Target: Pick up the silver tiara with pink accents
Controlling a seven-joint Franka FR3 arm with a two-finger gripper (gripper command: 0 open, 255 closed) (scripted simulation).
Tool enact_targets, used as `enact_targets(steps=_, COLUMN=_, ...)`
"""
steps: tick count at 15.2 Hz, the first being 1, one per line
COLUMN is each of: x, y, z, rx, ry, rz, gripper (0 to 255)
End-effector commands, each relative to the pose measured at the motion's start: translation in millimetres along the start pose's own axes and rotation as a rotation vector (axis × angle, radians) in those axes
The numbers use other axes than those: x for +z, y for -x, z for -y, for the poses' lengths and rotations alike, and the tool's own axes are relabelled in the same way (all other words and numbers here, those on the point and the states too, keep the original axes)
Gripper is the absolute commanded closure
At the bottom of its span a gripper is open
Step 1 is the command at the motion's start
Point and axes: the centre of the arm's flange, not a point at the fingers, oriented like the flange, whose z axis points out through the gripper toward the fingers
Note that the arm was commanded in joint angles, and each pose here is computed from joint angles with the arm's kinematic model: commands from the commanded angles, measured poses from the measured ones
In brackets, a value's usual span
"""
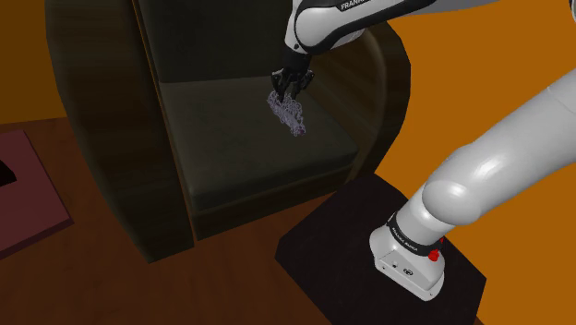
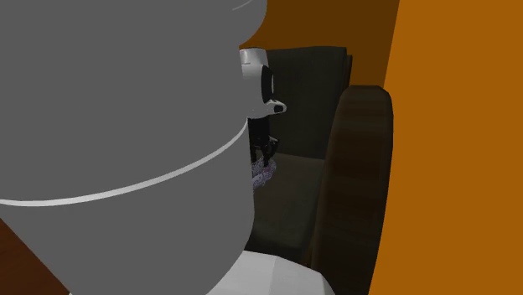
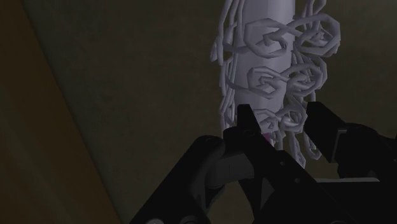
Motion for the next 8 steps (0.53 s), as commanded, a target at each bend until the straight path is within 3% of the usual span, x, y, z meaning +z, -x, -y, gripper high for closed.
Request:
enact_targets(steps=1, x=0.5, y=0.1, z=-0.1, rx=0.000, ry=0.000, rz=0.001, gripper=255)
enact_targets(steps=8, x=-25.3, y=-4.1, z=0.0, rx=0.000, ry=0.000, rz=0.001, gripper=255)
